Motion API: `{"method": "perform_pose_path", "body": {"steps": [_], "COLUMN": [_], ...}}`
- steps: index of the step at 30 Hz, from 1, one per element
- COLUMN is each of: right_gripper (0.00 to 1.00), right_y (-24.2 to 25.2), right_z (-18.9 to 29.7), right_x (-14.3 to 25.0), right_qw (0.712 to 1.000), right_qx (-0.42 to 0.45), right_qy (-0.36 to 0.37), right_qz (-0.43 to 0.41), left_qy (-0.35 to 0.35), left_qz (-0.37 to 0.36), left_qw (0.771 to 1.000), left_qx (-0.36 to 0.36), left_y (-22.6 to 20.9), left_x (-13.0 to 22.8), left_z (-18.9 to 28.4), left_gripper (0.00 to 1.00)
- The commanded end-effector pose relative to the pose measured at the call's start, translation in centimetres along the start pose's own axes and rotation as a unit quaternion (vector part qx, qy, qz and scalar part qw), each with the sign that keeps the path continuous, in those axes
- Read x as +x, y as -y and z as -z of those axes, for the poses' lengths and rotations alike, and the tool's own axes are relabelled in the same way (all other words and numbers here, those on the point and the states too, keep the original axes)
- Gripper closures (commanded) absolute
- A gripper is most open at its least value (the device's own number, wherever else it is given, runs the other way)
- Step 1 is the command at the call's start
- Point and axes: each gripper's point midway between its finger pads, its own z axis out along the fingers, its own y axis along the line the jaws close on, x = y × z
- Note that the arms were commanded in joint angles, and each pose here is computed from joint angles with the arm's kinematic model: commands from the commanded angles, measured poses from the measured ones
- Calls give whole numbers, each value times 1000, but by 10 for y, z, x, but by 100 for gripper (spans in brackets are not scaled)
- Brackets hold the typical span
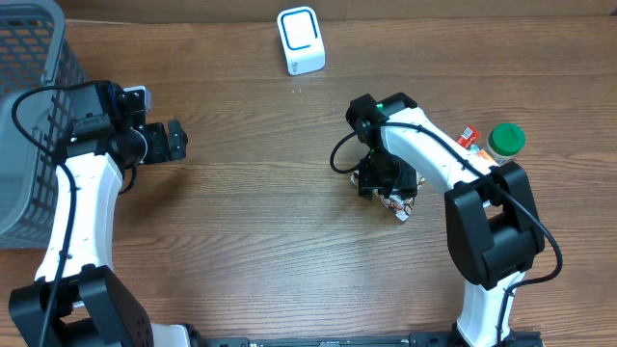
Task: Scan the item barcode
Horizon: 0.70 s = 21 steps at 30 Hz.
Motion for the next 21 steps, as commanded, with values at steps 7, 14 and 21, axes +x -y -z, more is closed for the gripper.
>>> {"method": "perform_pose_path", "body": {"steps": [7,14,21], "right_gripper": [32,33,32], "right_y": [-1,-26,-23], "right_z": [40,37,11], "right_x": [-35,-66,-56], "right_qw": [991,978,982], "right_qx": [-83,-140,-128], "right_qy": [74,129,111], "right_qz": [-73,-83,-83], "left_qy": [6,6,6], "left_qz": [-8,-8,-8], "left_qw": [1000,1000,1000], "left_qx": [4,4,4], "left_y": [2,2,2], "left_x": [-6,-6,-6], "left_z": [1,1,1], "left_gripper": [1,0,0]}}
